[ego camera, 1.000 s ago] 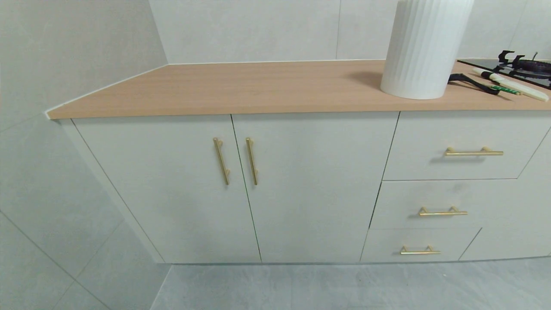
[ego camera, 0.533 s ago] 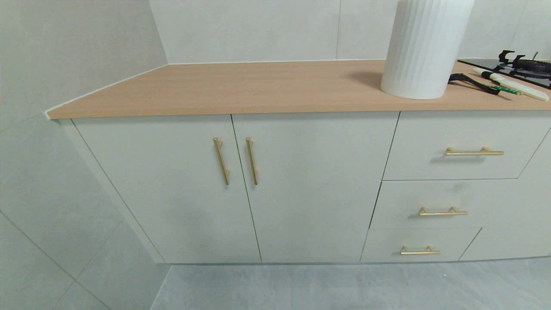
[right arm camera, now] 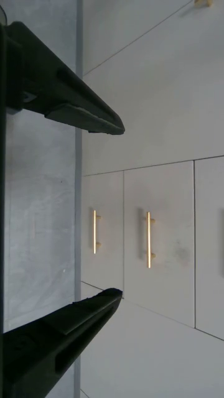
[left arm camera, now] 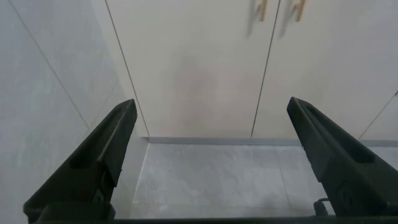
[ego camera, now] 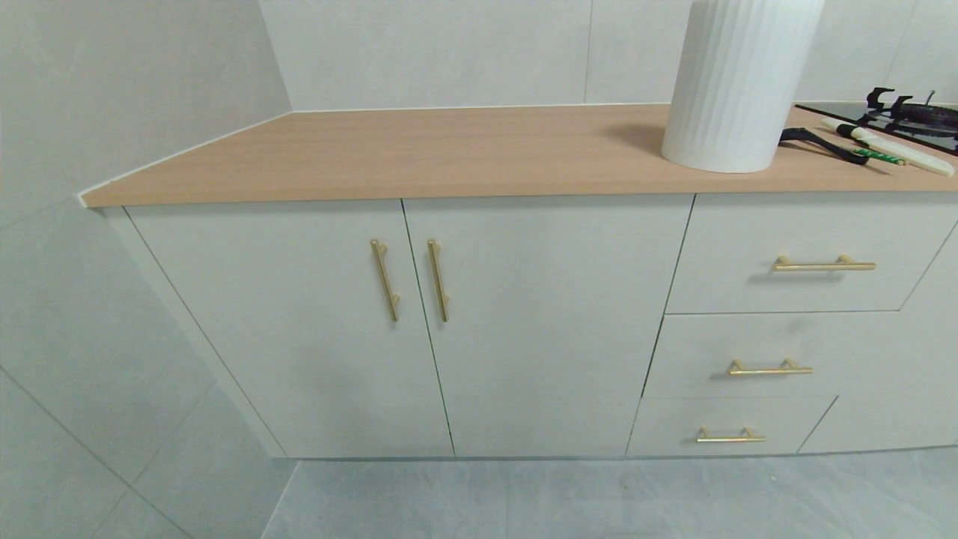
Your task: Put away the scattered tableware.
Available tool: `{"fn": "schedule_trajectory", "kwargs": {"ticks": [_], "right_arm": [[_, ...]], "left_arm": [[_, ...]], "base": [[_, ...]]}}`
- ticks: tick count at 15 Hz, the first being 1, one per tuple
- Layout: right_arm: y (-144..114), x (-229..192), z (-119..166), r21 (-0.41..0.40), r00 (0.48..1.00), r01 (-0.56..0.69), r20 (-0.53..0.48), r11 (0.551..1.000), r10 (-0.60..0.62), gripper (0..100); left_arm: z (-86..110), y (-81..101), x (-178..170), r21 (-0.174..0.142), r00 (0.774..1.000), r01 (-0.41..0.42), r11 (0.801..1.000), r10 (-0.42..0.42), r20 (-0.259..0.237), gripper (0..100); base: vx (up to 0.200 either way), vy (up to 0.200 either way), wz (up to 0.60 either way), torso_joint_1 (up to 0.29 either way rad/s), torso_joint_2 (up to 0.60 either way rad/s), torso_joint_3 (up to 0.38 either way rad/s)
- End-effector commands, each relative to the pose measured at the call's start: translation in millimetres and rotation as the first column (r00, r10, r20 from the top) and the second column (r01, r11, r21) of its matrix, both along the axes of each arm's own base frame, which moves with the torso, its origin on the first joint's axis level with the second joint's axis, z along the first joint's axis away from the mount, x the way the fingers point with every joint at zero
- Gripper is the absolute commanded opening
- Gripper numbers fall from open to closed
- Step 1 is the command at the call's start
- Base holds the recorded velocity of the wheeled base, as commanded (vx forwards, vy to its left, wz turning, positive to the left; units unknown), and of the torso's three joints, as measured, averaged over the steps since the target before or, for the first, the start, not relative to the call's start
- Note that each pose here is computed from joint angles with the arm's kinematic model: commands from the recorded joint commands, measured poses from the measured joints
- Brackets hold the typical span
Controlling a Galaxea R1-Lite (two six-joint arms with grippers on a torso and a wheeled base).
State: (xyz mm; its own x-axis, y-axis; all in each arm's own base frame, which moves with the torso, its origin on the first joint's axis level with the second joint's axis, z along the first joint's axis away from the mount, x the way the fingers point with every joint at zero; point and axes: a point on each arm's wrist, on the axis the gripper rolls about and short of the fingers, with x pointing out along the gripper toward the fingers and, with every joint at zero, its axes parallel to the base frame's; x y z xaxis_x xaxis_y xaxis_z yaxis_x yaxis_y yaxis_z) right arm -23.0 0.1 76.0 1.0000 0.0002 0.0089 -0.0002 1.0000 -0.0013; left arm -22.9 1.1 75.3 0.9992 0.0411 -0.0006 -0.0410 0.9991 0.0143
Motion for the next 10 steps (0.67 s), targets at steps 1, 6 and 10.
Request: {"fn": "schedule_trajectory", "kwargs": {"ticks": [1, 6, 10], "right_arm": [[0.0, 0.2, 0.1, -0.005, 1.000, -0.001, -0.003, 1.000, 0.001, 100], [0.0, 0.2, 0.1, -0.003, 1.000, 0.000, -0.003, 1.000, 0.000, 100], [0.1, 0.2, 0.1, -0.006, 1.000, -0.003, -0.003, 1.000, 0.003, 100]], "left_arm": [[0.2, 0.0, 0.1, 0.000, 1.000, 0.000, 1.000, 0.000, 0.001, 100], [0.2, 0.0, 0.1, -0.020, 1.000, -0.002, 1.000, 0.002, 0.001, 100], [0.2, 0.0, 0.1, -0.022, 1.000, -0.002, 1.000, 0.002, 0.002, 100]], "base": [[0.000, 0.000, 0.00, 0.000, 0.00, 0.000], [0.000, 0.000, 0.00, 0.000, 0.00, 0.000], [0.000, 0.000, 0.00, 0.000, 0.00, 0.000]]}}
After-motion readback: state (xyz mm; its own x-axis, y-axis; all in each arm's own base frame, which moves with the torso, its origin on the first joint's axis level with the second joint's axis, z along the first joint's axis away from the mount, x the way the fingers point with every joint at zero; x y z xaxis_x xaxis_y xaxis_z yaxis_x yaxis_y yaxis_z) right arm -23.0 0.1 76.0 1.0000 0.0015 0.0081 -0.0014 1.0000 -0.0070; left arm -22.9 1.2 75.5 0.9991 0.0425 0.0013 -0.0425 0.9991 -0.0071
